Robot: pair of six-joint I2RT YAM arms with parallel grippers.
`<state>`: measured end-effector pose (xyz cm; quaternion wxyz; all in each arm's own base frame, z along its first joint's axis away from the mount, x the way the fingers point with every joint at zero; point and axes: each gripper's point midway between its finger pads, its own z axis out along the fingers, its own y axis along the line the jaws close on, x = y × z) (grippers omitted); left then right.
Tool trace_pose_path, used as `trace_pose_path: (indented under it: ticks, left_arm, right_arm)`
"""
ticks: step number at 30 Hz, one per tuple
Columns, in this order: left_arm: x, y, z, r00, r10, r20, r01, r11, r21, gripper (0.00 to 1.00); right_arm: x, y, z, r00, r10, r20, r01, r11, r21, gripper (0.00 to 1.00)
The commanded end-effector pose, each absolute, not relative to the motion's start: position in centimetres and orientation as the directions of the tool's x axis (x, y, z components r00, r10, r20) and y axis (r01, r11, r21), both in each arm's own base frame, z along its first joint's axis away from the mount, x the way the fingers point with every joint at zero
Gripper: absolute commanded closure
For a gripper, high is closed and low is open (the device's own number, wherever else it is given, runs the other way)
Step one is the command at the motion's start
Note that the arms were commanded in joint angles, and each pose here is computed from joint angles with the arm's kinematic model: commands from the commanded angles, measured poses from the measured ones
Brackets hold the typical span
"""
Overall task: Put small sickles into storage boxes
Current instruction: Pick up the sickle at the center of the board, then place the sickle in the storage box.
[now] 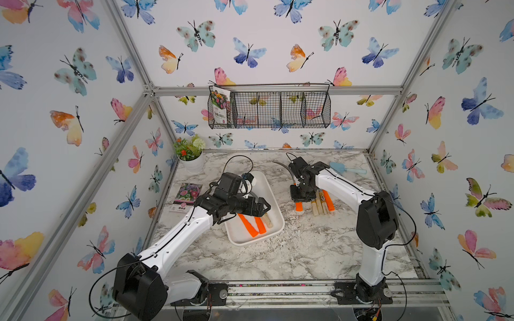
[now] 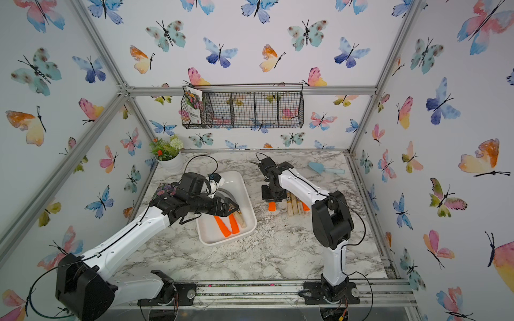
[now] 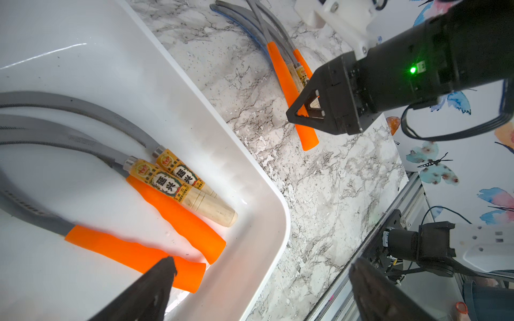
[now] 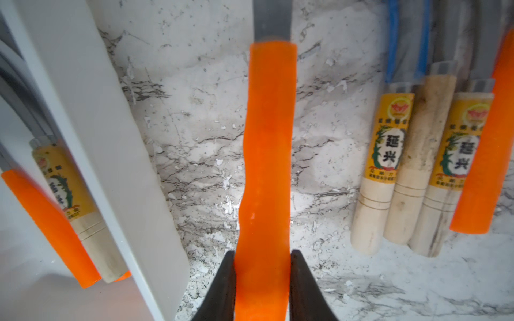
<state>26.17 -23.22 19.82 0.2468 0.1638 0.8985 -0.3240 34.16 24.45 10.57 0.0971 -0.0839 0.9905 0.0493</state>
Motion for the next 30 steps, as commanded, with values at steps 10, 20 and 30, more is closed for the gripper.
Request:
trace_pose_path:
  ticks: [10,20,30]
  left_arm:
    - [23.3,-20.7,20.3,-0.832,0.084,-0.549,0.406,0.767,-0.497,0.02]
    - [21.0,-18.7,21.2,-0.823,0.055,-0.566,0.386,0.784,-0.486,0.02]
    - [18.5,-16.4,22.8,-0.799,0.006,-0.602,0.368,0.796,-0.480,0.02]
  right_arm:
    - [31.8,30.2,13.6,-0.940,-0.233,-0.248,-0.260,0.962,0.081,0.86]
    - [29.1,35.6,13.1,-0.921,-0.299,-0.250,-0.330,0.940,0.091,0.86]
    - [25.9,39.6,10.3,-0.915,-0.345,-0.211,-0.372,0.922,0.105,0.86]
